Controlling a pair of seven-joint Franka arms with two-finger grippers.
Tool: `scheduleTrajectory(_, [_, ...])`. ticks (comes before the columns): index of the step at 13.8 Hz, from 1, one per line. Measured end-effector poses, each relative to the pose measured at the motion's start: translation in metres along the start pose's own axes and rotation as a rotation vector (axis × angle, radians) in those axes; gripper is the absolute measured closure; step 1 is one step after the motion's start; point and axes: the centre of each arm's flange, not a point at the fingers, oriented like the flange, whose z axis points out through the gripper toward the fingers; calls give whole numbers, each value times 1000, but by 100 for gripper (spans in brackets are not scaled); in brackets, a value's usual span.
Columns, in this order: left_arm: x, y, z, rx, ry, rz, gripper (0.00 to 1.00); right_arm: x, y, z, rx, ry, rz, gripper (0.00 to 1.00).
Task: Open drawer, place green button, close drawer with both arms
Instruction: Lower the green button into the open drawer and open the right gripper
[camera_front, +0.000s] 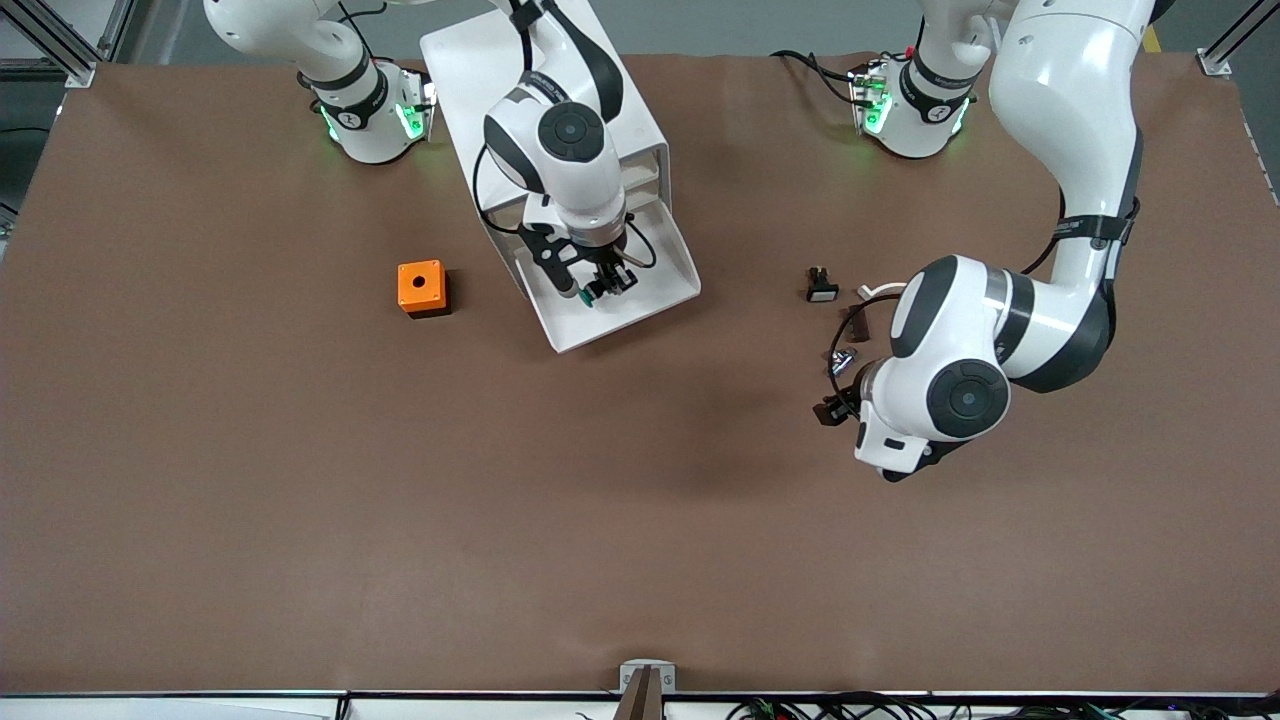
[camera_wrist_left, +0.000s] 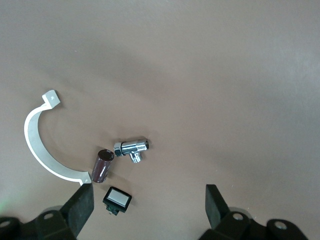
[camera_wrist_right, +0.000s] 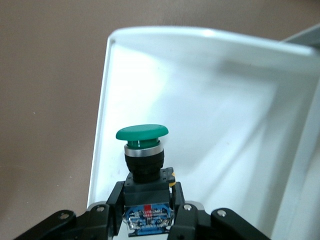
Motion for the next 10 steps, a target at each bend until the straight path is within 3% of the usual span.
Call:
scheduleTrajectory(5, [-15,23,25,-42,20,107,1,-11,-6,19,1,5,31,59])
scheduleTrajectory(10, [-44,69,40,-133,70,189,1,-11,-12,27,1,35,11,54])
